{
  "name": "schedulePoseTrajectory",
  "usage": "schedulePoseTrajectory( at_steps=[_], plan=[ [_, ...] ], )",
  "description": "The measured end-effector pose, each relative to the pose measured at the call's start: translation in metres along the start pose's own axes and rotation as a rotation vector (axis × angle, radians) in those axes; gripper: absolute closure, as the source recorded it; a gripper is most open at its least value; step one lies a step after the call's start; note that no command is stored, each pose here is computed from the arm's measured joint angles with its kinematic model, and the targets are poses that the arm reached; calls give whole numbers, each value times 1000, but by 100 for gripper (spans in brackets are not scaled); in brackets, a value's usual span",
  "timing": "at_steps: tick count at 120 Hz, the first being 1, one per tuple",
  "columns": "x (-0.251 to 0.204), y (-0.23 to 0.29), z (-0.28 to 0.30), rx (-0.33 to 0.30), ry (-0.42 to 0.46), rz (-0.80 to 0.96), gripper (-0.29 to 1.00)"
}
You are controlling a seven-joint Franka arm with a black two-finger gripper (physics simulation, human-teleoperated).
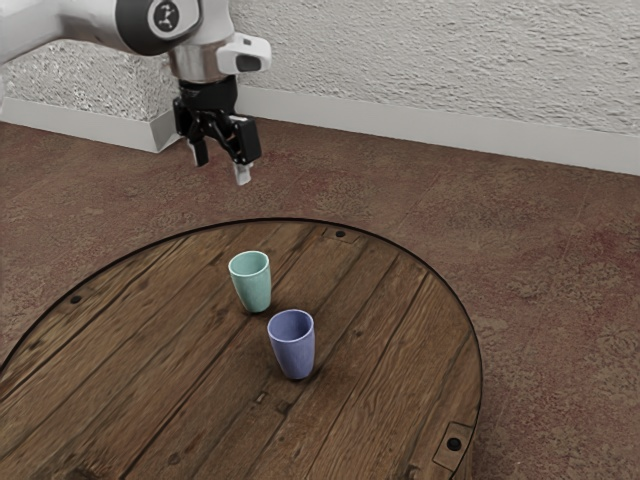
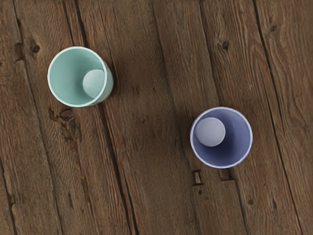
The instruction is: Place the right cup onto the left cup
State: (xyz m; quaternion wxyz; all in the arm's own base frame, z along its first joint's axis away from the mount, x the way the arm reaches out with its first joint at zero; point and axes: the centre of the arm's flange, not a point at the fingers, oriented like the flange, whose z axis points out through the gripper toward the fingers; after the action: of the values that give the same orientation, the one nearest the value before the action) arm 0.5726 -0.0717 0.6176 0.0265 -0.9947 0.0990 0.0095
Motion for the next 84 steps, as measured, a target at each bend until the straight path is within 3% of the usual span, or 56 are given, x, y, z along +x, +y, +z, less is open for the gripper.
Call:
schedulePoseTrajectory(
  at_steps=[31,55,84],
  plan=[
    [3,13,34,-32,-18,17,0],
    [-3,62,81,-85,-61,85,0],
    [-7,106,148,-96,-109,125,4]
  ],
)
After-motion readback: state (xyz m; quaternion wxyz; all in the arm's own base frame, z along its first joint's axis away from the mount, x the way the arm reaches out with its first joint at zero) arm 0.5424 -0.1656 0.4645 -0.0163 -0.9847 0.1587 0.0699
